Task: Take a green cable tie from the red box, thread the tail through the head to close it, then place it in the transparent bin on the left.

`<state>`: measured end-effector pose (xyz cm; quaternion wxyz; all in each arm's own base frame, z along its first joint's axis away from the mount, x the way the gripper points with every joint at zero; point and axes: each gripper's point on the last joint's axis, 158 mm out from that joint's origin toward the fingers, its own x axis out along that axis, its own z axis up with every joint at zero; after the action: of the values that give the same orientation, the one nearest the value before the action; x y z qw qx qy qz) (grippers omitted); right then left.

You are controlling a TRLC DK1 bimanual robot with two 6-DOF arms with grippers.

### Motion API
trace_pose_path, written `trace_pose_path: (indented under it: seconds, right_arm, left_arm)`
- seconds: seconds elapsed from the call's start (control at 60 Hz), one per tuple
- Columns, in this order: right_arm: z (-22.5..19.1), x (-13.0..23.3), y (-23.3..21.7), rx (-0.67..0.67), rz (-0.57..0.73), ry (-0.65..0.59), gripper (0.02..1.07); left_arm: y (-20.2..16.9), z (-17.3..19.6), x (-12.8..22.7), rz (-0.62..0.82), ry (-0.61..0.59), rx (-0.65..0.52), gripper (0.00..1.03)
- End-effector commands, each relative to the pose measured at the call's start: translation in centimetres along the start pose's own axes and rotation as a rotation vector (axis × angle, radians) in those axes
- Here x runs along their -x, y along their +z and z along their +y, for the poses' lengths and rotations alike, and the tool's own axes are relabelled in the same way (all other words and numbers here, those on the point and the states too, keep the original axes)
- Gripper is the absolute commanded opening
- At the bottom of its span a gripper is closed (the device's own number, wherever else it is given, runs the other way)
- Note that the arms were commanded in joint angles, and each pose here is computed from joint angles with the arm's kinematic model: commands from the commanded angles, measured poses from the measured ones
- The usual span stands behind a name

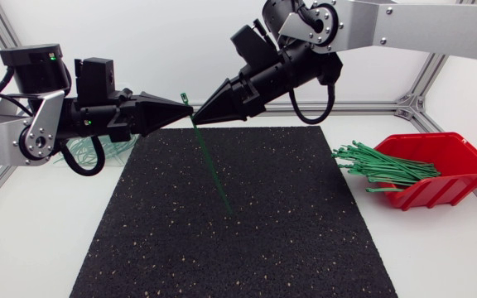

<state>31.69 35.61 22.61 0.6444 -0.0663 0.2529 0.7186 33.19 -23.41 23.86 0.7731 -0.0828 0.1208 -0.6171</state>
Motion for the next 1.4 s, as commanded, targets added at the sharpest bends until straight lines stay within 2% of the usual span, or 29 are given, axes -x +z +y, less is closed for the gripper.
trace_pose_path:
  seconds: [0.0,0.7,0.85,1.1,1.2,1.383]
  right_arm:
    - [-0.3,0.2,-0.5,-0.024,-0.003,-0.010,0.29]
    - [-0.1,-0.9,-0.7,-0.003,-0.012,-0.008,0.29]
    - [0.0,-1.1,-0.7,0.003,-0.017,-0.006,0.17]
    - [0.4,-1.2,-0.6,0.014,-0.022,0.002,0.13]
    - [0.7,-1.1,-0.4,0.016,-0.031,0.011,0.08]
    - [0.4,-1.1,-0.6,-0.001,-0.034,0.005,0.08]
  left_arm:
    - [-0.7,-0.3,0.0,0.005,-0.016,0.030,0.04]
    - [-0.4,-0.3,-0.1,0.003,-0.021,0.035,0.04]
    - [-0.4,-0.2,-0.1,0.002,-0.021,0.043,0.04]
    - [-0.5,-0.2,-0.2,0.002,-0.023,0.043,0.04]
    - [-0.5,-0.2,-0.1,0.002,-0.023,0.044,0.04]
    - [-0.5,-0.2,-0.1,0.002,-0.023,0.052,0.04]
